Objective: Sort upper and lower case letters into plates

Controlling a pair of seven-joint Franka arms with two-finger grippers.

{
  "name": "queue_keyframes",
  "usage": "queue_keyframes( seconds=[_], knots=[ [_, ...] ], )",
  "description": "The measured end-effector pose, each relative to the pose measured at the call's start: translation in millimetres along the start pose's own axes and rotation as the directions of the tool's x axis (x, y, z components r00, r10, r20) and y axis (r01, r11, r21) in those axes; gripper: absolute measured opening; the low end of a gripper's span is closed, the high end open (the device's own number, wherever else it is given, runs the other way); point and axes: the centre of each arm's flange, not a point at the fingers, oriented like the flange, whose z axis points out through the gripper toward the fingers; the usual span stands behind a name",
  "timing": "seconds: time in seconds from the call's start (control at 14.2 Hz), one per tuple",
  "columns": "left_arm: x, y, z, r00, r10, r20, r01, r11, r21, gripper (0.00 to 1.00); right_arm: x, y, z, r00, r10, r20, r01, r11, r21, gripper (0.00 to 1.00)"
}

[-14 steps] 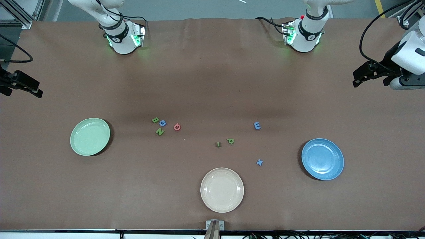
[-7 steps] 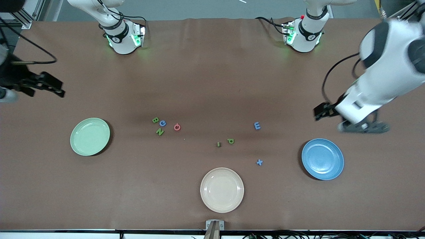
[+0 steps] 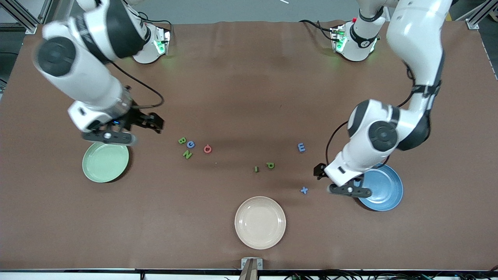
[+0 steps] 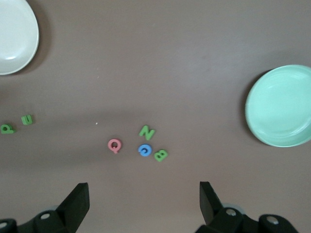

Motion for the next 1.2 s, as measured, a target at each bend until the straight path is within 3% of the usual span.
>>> queue_keyframes(
  seconds=[0.21,0.56,0.7,0.77,0.91,1.05,1.2],
  knots=[
    [0,20,57,0.997,0.060,-0.051,-0.061,0.998,-0.003,0.98,-18,-48,65,0.999,0.026,0.023,-0.026,1.000,-0.015,1.00],
    [-10,47,103,0.985,0.172,-0.034,-0.171,0.985,0.021,0.92,-27,-93,134,0.999,0.034,0.029,-0.033,0.999,-0.019,1.00],
    [-14,46,118,0.982,0.189,-0.014,-0.188,0.982,0.021,0.79,-23,-95,161,0.999,0.037,0.036,-0.036,0.999,-0.024,1.00],
    [-17,47,126,0.982,0.190,-0.007,-0.190,0.982,0.020,0.79,-20,-94,175,0.999,0.040,0.032,-0.039,0.999,-0.022,1.00],
    [-20,49,135,0.981,0.194,0.001,-0.194,0.981,0.018,0.67,-20,-93,210,0.999,0.041,-0.002,-0.041,0.999,0.007,1.00],
    [-20,51,137,0.980,0.197,0.001,-0.197,0.980,0.017,0.61,-31,-94,250,0.999,0.030,-0.033,-0.029,0.999,0.033,1.00],
    [-18,51,135,0.980,0.197,-0.010,-0.196,0.980,0.016,0.56,-44,-98,280,1.000,0.011,-0.028,-0.010,1.000,0.030,1.00]
  ],
)
